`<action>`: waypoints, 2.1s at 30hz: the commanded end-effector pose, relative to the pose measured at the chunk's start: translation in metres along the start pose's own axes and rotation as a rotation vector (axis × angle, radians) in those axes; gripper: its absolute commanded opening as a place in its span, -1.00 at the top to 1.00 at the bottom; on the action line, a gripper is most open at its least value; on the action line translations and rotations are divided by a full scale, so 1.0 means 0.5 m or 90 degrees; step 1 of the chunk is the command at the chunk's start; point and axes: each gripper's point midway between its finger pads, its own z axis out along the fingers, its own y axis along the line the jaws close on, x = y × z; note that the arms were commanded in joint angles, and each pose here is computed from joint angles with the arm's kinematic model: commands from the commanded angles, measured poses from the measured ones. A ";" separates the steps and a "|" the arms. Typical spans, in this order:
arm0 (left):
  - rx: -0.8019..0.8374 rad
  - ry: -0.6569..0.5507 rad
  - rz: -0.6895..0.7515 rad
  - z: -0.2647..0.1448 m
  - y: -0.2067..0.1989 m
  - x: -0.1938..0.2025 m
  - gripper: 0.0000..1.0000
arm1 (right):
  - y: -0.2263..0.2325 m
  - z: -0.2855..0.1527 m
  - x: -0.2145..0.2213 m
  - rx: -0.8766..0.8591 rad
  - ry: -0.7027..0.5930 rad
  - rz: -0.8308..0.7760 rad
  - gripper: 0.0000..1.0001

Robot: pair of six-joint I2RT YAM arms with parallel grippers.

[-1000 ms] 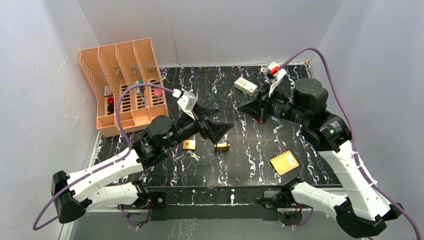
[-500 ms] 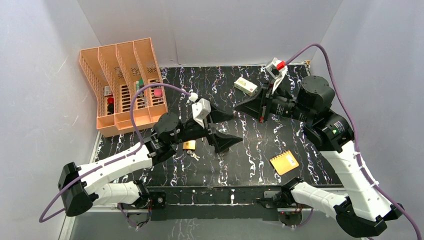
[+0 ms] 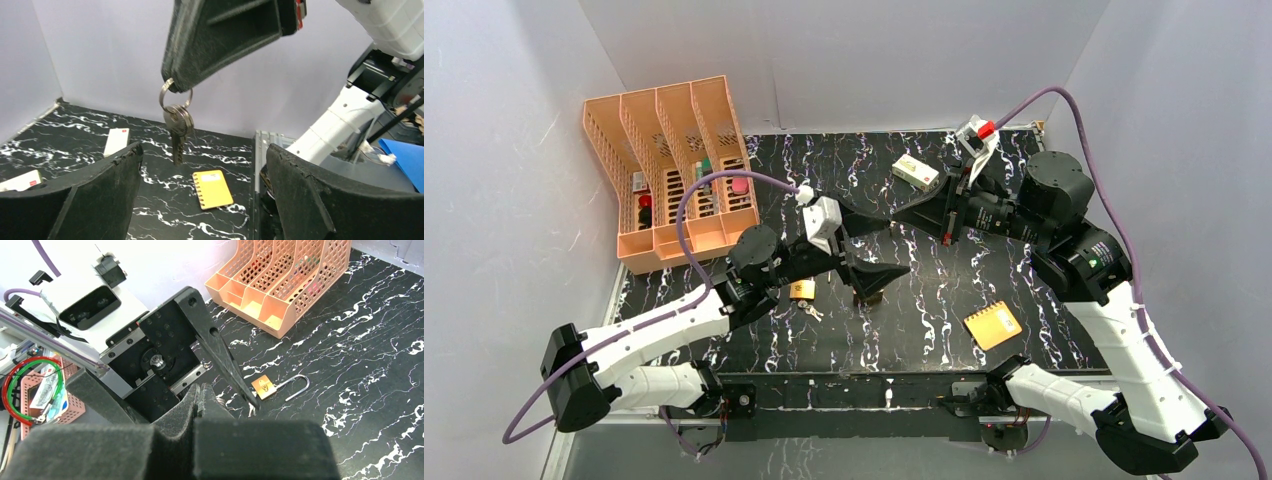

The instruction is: Unlock with the key

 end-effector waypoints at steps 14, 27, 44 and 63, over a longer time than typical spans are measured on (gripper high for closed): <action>0.018 -0.068 0.064 0.001 -0.015 -0.078 0.26 | -0.009 -0.011 -0.033 0.042 -0.047 0.000 1.00; -0.005 -0.071 0.067 -0.006 -0.004 -0.080 0.51 | -0.006 -0.016 -0.036 0.044 -0.049 -0.001 1.00; -0.044 -0.064 0.086 0.011 0.027 -0.077 0.21 | 0.002 -0.018 -0.038 0.035 -0.046 0.001 1.00; -0.053 -0.060 0.087 -0.002 0.027 -0.076 0.91 | -0.013 -0.026 -0.035 0.066 -0.045 -0.011 1.00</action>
